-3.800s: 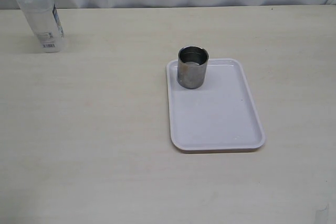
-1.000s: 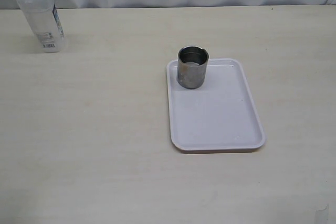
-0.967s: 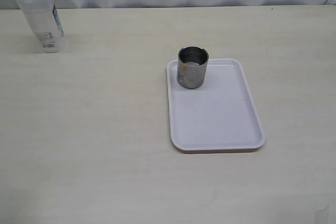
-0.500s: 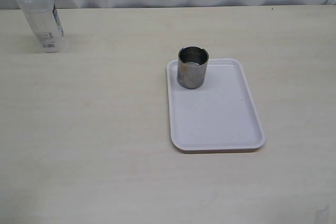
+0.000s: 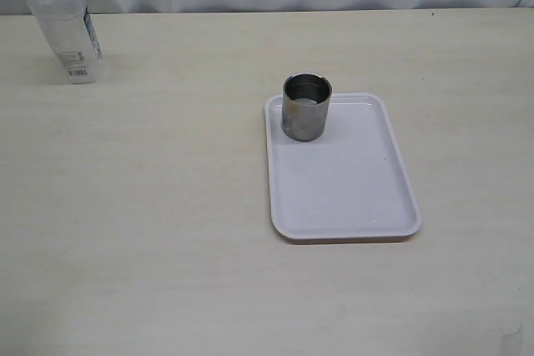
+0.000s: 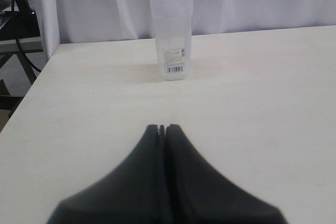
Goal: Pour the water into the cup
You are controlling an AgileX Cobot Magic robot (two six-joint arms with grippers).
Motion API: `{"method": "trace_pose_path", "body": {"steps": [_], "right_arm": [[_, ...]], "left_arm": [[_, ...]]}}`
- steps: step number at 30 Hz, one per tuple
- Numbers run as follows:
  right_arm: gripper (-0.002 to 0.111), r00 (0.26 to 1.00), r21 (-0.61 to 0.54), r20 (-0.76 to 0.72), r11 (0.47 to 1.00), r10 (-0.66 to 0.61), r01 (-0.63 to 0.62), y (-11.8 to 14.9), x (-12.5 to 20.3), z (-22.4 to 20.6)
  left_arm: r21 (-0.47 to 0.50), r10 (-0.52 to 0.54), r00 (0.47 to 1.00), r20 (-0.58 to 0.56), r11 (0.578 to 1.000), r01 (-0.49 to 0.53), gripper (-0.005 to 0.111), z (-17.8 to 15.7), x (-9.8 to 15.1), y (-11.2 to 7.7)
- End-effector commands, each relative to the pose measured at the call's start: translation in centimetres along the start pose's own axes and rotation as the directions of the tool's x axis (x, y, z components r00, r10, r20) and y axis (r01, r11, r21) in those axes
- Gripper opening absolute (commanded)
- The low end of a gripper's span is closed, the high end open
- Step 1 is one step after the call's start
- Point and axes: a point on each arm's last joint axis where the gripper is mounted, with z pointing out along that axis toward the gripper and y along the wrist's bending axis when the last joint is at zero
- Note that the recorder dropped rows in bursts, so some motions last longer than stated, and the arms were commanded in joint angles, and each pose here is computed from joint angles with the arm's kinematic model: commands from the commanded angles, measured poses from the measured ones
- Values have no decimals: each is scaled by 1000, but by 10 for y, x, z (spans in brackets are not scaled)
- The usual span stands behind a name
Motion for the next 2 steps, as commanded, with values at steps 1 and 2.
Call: {"method": "trace_pose_path", "body": {"steps": [1,2], "right_arm": [[4,1000,2,-2,1000,-6,6,0,1,0],[4,1000,2,-2,1000,-6,6,0,1,0]], "left_arm": [[8,-6,1000,13,1000,6,0,0,0,-1],[8,-6,1000,13,1000,6,0,0,0,-1]]}}
